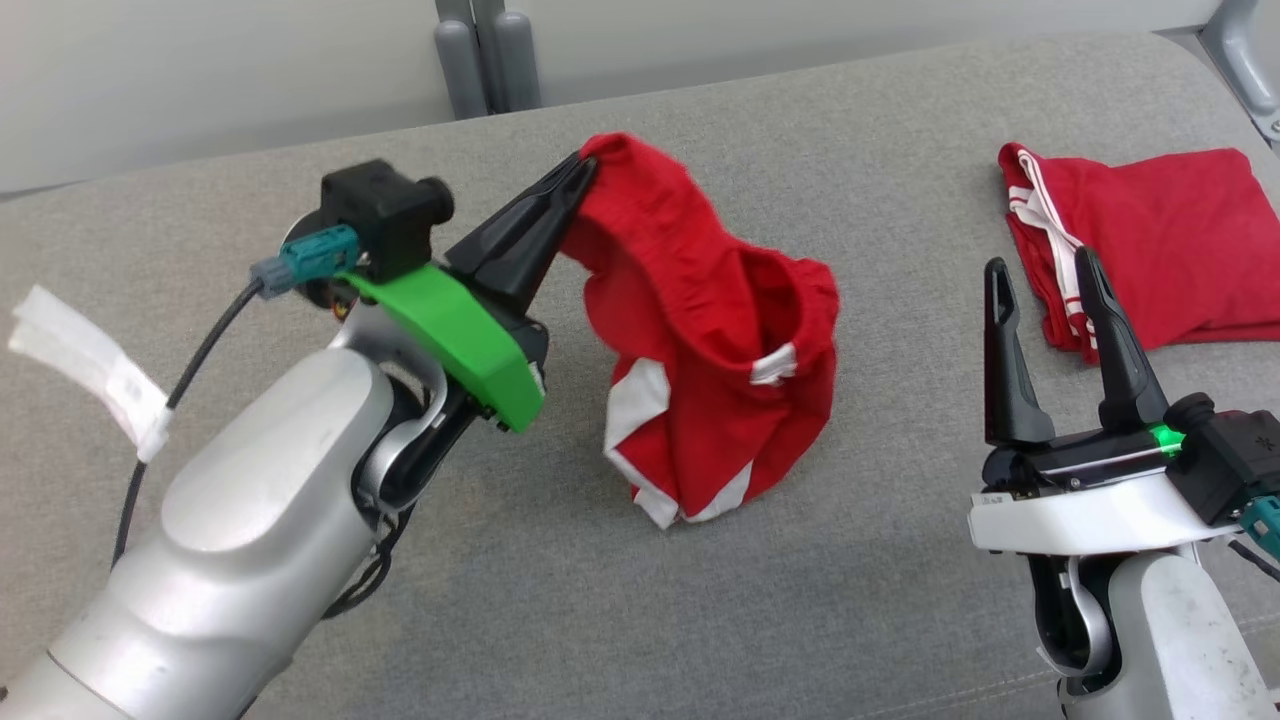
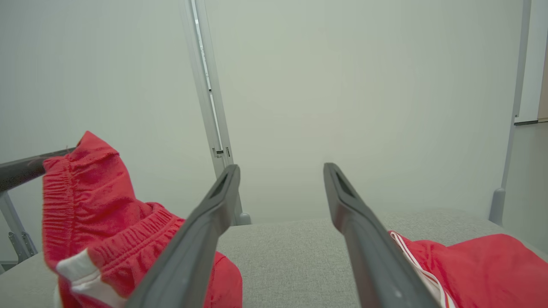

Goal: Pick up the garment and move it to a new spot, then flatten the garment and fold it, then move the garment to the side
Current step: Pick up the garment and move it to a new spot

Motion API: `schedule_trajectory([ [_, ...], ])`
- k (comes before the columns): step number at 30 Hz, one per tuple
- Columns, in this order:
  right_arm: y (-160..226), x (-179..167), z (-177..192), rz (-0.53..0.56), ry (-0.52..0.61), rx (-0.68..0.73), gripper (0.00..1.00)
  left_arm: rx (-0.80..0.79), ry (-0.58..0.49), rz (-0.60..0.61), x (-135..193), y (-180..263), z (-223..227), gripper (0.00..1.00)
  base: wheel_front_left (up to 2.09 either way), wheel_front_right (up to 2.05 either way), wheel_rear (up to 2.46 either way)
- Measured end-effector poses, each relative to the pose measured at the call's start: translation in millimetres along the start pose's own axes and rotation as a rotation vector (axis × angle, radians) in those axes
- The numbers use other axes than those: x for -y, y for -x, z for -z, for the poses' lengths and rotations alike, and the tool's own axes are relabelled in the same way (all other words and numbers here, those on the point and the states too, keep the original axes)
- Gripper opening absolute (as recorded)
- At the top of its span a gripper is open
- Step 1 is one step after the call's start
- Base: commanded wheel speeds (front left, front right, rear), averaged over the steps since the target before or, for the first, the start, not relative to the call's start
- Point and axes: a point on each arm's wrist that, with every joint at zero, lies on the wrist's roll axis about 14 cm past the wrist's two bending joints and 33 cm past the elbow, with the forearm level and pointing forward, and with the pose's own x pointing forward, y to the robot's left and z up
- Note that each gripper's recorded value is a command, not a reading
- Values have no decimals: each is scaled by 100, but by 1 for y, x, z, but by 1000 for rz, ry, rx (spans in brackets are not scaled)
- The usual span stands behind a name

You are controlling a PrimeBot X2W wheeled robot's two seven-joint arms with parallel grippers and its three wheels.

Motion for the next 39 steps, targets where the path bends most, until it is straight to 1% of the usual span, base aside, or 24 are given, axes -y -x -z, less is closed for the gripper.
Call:
schedule_trajectory([
  [3, 1, 4, 8, 13, -2, -22, 100, -67, 70, -137, -35, 13, 50, 0, 0, 0, 0],
  [6, 0, 8, 15, 22, 0, -41, 100, -165, 123, -295, -71, 37, 103, 0, 0, 0, 0],
  [7, -1, 9, 17, 25, 2, -45, 100, -191, 138, -348, -83, 46, 117, 0, 0, 0, 0],
  [9, 0, 12, 20, 32, 6, -54, 100, -240, 147, -416, -97, 60, 139, 0, 0, 0, 0],
  [10, 0, 13, 21, 36, 9, -60, 100, -260, 158, -440, -101, 66, 148, 58, 0, 0, 0],
  [11, 1, 15, 23, 40, 11, -65, 100, -273, 174, -452, -102, 69, 156, 100, 0, 0, 0],
  [15, 1, 15, 26, 39, 21, -74, 100, -286, 199, -476, -103, 77, 165, 100, 0, 0, 0],
  [20, -3, 5, 23, 9, 16, -62, 100, -214, 149, -475, -105, 78, 139, 100, 0, 0, 0],
  [24, -2, -3, 19, -11, 10, -53, 100, -169, 94, -459, -93, 87, 123, 100, 0, 0, 0],
  [29, 6, -10, 21, -29, 11, -68, 100, -92, 86, -481, -77, 107, 107, 100, 0, 0, 0],
  [36, 21, -19, 24, -50, 9, -95, 100, 6, 62, -605, -66, 159, 87, 100, 0, 0, 0],
  [39, 31, -21, 26, -52, 0, -111, 100, 51, 55, -678, -62, 184, 78, 100, 0, 0, 0],
])
